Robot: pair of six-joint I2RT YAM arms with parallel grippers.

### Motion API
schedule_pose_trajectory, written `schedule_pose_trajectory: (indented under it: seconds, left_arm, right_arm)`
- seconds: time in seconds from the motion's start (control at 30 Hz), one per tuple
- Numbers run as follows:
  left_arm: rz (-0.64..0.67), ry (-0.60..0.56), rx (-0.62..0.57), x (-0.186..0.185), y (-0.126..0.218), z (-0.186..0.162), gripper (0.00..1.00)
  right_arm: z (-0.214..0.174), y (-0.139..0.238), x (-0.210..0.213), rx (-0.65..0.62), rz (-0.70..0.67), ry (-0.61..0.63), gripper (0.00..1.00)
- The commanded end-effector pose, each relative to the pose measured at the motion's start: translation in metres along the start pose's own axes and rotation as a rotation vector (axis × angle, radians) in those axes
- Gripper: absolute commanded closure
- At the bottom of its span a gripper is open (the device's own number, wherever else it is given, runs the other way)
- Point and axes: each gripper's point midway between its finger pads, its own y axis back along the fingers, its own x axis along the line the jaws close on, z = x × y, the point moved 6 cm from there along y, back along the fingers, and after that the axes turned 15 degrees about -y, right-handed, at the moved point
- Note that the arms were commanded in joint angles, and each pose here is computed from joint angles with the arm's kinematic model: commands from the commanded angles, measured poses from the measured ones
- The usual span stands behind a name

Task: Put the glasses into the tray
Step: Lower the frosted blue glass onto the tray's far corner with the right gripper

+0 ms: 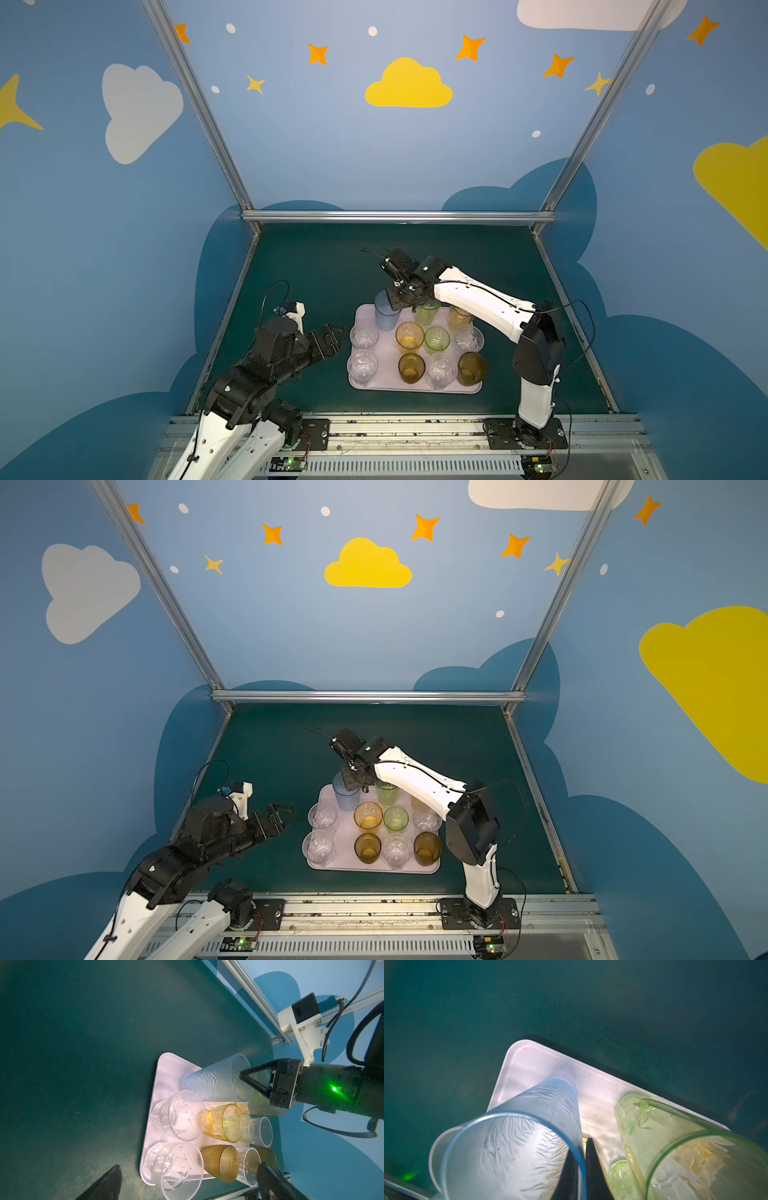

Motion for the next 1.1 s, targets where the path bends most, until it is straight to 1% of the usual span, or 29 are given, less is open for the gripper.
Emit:
schedule_pose_trajectory:
  seconds: [0.0, 0.4, 1.0, 1.03, 1.07]
  left_arm:
    - [0.017, 0.004, -0.004, 0.003, -0.001, -0.001, 0.0]
    - [0.018, 0.008, -0.003, 0.004, 0.0, -0.003, 0.0]
    - [0.023, 0.006, -0.008, 0.006, 0.0, -0.004, 0.0]
    - [0.023, 0.006, -0.007, 0.006, 0.001, -0.005, 0.0]
    - [0.023, 0.007, -0.007, 0.006, 0.0, -0.005, 0.0]
  right_arm:
    - [0.002, 0.001, 0.006, -0.007, 0.005, 0.0, 1.0]
    - [-0.002, -0.015, 0.002, 0.019, -0.057, -0.002, 1.0]
    - [-0.01, -0.031, 0.006, 0.073, -0.075, 0.005, 1.0]
    - [-0.01, -0.031, 0.006, 0.073, -0.076, 0.005, 0.98]
    - [-0.01, -0.031, 0.006, 0.072, -0.079, 0.005, 0.94]
